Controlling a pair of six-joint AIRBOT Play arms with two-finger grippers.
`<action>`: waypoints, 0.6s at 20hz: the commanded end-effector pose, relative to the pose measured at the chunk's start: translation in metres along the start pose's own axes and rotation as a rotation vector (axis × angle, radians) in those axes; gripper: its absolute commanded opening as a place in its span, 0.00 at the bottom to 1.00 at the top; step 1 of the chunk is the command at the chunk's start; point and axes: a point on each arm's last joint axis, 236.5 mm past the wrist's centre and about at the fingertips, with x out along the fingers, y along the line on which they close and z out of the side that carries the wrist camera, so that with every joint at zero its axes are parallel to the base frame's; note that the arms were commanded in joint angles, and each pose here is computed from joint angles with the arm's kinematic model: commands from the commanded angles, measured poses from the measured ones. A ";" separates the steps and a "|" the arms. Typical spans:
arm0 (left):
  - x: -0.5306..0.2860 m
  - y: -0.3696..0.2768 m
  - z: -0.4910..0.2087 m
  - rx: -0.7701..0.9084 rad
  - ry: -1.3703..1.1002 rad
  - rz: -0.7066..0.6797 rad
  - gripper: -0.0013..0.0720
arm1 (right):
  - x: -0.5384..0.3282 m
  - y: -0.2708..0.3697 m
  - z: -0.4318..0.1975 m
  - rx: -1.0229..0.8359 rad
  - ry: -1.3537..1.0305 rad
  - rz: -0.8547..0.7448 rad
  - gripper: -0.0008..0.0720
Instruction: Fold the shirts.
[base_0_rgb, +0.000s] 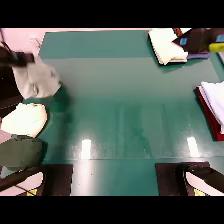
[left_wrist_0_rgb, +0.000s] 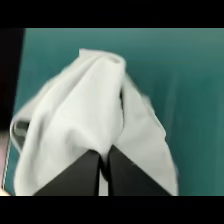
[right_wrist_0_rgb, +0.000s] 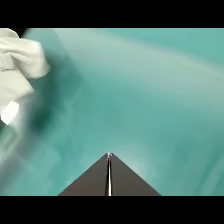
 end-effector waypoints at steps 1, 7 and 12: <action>-0.130 -0.048 0.072 0.097 -0.272 -0.128 0.05 | -0.033 0.017 0.046 -0.056 -0.153 -0.004 0.04; -0.165 -0.189 0.021 0.289 -0.146 -0.467 0.05 | -0.070 0.038 0.077 -0.115 -0.262 0.000 0.04; -0.154 -0.360 -0.090 0.512 0.103 -0.837 0.07 | -0.071 0.040 0.074 -0.118 -0.251 0.002 0.04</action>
